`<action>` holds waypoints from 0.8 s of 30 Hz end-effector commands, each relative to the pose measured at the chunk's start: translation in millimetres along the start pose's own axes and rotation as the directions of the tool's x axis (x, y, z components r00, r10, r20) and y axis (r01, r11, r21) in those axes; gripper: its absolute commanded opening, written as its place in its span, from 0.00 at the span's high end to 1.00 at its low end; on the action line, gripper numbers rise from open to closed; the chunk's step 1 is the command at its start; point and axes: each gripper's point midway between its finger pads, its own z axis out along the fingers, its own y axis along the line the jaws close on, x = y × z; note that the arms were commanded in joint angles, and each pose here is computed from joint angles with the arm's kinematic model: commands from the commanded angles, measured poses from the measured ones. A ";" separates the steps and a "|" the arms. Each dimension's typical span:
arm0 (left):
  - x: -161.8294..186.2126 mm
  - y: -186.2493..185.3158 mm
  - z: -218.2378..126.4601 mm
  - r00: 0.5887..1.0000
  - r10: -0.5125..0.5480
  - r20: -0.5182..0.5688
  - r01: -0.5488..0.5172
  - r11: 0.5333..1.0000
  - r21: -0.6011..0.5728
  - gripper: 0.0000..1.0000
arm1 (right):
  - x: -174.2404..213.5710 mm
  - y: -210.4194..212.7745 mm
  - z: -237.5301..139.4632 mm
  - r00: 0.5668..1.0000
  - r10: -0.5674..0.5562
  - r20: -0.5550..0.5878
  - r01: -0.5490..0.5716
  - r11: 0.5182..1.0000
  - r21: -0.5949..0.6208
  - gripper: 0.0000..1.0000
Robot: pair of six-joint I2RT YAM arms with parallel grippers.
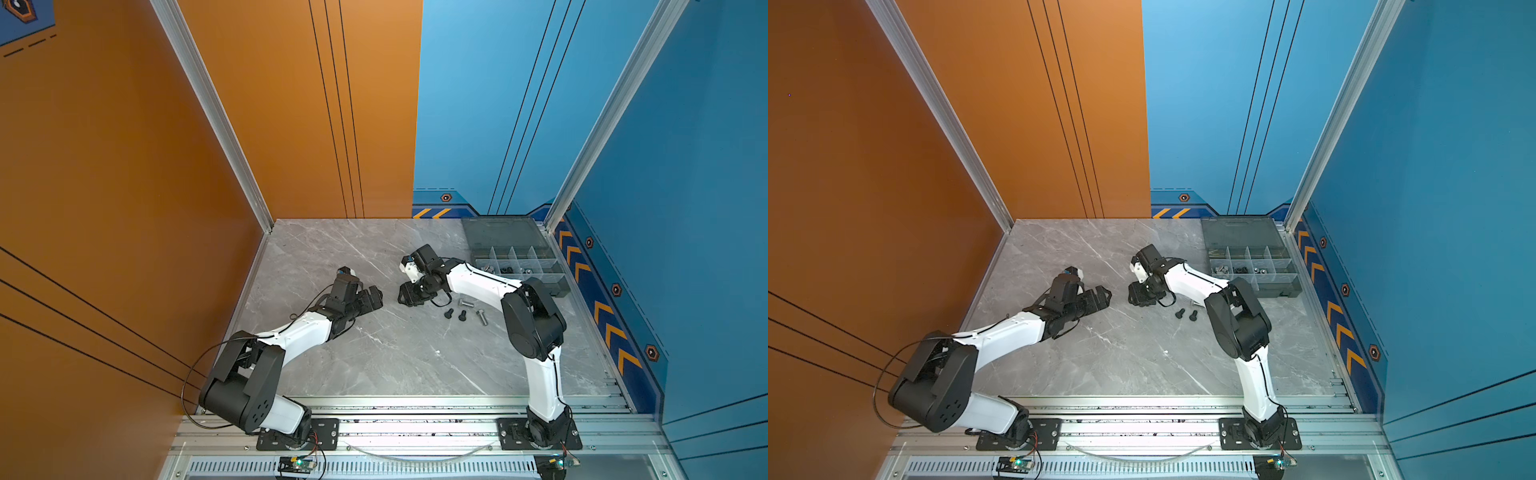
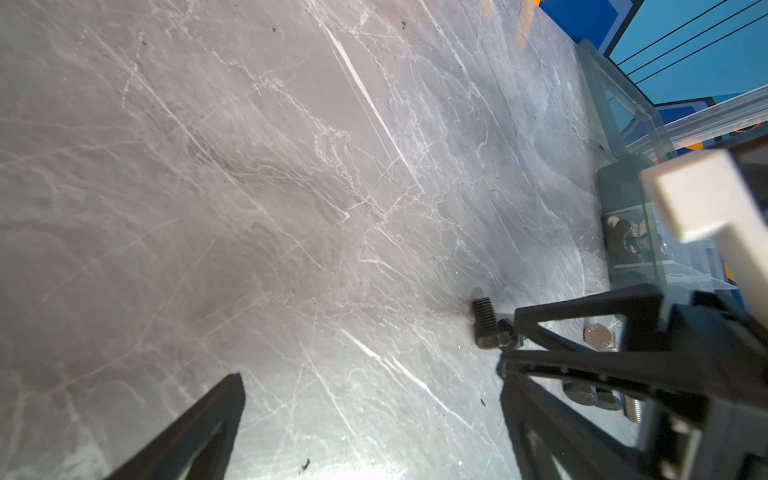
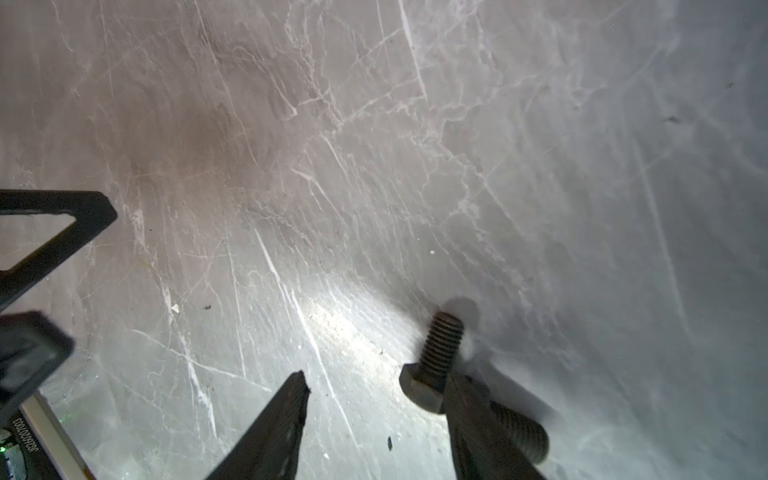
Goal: Sort the screws and nuts into containers
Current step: 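Lower the right gripper around a black bolt and close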
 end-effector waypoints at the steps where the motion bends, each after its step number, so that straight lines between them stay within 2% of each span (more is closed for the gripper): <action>1: 2.7 6.0 -0.5 1.000 -0.015 -0.008 0.015 1.000 -0.015 0.02 | 8.3 -4.0 9.5 0.999 0.039 -0.038 -0.038 0.999 0.025 0.44; 11: 2.7 6.0 1.6 1.000 -0.020 -0.011 0.019 1.000 -0.012 0.02 | 19.0 -19.2 13.6 0.996 0.065 -0.067 -0.058 0.993 0.099 0.45; 24: 3.9 7.2 3.8 1.000 -0.027 -0.016 0.027 1.000 -0.013 0.02 | 31.7 -27.4 19.2 0.992 0.042 -0.117 -0.016 0.977 0.211 0.50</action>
